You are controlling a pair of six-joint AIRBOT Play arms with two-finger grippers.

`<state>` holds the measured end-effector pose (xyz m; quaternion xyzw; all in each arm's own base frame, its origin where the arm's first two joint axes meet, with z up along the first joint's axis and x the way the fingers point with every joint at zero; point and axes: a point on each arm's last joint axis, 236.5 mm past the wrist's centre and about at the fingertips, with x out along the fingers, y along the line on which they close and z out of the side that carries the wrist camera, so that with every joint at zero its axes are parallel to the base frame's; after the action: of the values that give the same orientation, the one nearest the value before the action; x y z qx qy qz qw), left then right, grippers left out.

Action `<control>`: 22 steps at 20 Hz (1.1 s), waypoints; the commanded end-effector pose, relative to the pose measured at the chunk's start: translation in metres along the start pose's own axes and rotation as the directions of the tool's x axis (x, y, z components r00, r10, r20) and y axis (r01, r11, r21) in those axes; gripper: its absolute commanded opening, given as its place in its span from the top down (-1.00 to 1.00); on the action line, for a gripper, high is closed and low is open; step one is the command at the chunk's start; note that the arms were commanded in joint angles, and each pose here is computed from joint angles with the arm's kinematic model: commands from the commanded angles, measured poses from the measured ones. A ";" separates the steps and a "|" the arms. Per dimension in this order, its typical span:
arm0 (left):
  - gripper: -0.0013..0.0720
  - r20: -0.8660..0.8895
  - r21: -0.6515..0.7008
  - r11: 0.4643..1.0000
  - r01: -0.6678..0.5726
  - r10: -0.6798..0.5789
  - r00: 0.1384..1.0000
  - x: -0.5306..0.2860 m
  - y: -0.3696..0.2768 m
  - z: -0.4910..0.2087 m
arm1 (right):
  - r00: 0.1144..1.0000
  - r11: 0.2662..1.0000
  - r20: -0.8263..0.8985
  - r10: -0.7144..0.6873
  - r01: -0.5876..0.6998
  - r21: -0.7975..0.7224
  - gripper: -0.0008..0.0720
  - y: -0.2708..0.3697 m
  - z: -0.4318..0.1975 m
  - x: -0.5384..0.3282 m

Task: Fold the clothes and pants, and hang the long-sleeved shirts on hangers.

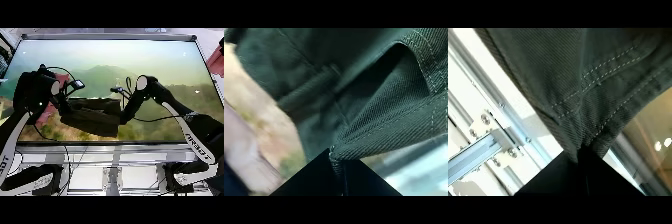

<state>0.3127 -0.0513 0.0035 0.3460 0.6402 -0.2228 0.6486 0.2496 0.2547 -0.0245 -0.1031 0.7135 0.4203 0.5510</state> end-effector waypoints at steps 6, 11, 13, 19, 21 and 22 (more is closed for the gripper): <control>0.80 -0.203 0.071 0.995 0.065 -0.049 0.978 0.004 -0.015 -0.049 | 0.997 1.000 -0.074 0.004 -0.005 -0.009 0.91 0.023 -0.013 0.037; 0.48 -0.231 0.068 0.995 0.077 -0.060 0.971 0.002 -0.017 -0.056 | 0.996 1.000 -0.084 0.027 -0.026 0.004 0.48 0.030 -0.015 0.038; 0.30 -0.244 0.066 0.994 0.087 -0.068 0.967 0.001 -0.019 -0.059 | 0.993 0.999 -0.110 0.054 -0.054 0.006 0.21 0.037 -0.021 0.037; -0.09 -0.279 0.054 0.987 0.151 -0.130 0.951 -0.006 -0.036 -0.069 | 0.992 0.997 -0.106 0.064 -0.067 -0.023 -0.17 0.039 -0.020 0.030; -0.55 -0.265 0.044 0.989 0.140 -0.124 0.956 -0.010 -0.033 -0.071 | 0.997 0.998 -0.051 0.058 -0.059 -0.018 -0.30 0.034 -0.007 0.021; -0.58 -0.257 0.036 0.991 0.129 -0.116 0.959 -0.013 -0.030 -0.073 | 0.998 0.998 -0.019 0.053 -0.053 -0.012 -0.31 0.029 0.000 0.014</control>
<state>0.2434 -0.0229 0.0095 0.3530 0.7315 -0.2368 0.5331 0.2098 0.2742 -0.0293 -0.1034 0.7345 0.4363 0.5094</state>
